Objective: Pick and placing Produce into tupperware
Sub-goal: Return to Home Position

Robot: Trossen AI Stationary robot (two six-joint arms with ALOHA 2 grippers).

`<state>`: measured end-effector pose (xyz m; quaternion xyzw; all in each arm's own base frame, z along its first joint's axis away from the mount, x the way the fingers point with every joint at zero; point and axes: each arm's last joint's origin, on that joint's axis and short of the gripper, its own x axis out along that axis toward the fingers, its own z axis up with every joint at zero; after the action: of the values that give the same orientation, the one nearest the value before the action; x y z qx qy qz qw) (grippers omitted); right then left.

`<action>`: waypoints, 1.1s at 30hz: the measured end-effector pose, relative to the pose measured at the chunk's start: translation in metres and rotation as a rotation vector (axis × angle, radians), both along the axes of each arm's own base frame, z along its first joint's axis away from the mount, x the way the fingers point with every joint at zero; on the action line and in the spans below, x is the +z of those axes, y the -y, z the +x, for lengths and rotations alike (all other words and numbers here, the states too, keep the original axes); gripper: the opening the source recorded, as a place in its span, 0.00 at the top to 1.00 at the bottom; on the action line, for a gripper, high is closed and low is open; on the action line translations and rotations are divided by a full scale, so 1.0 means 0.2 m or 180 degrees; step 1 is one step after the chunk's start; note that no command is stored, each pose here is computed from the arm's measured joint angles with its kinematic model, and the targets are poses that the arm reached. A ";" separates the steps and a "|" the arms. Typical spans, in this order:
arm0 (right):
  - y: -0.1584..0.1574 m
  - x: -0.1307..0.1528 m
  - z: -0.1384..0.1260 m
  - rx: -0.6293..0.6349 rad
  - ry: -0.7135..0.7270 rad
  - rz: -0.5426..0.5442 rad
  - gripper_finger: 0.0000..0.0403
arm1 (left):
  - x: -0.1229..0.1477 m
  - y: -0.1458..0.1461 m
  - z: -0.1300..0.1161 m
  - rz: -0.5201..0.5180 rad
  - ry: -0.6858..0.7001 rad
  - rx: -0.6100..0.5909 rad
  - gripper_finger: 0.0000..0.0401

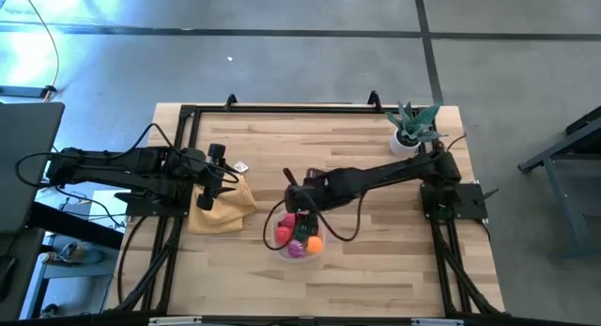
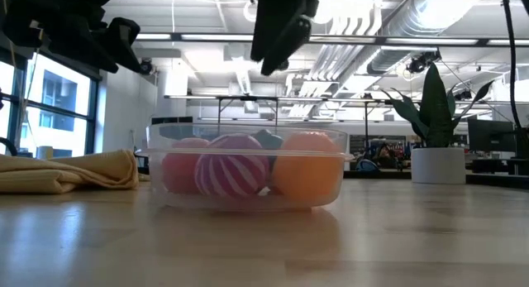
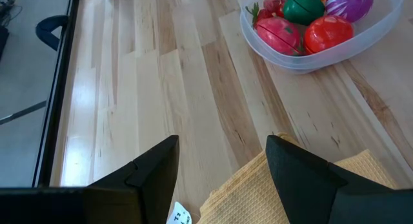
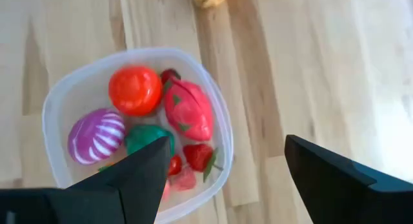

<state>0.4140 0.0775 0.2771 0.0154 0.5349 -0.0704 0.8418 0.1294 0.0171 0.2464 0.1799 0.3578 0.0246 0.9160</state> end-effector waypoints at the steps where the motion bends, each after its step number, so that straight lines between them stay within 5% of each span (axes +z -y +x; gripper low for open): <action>1: -0.01 0.01 -0.01 -0.0016 0.0033 -0.0050 0.27 | 0.00 0.00 0.00 0.0001 -0.0001 0.0000 0.45; 11: -0.27 0.00 -0.09 0.0064 -0.0040 -0.0039 0.27 | 0.00 0.00 0.00 -0.0001 0.0000 0.0000 0.45; 16: -0.36 -0.03 -0.11 -0.0102 0.0056 -0.0374 0.27 | 0.00 0.00 0.00 0.0001 0.0001 -0.0001 0.45; 33: -0.24 -0.04 -0.14 -0.0455 -0.0137 -0.0947 0.27 | 0.00 0.00 0.00 0.0000 0.0000 -0.0001 0.45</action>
<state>0.3864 0.1264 0.2687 -0.0729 0.5340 -0.2089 0.8160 0.1294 0.0171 0.2464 0.1800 0.3578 0.0245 0.9160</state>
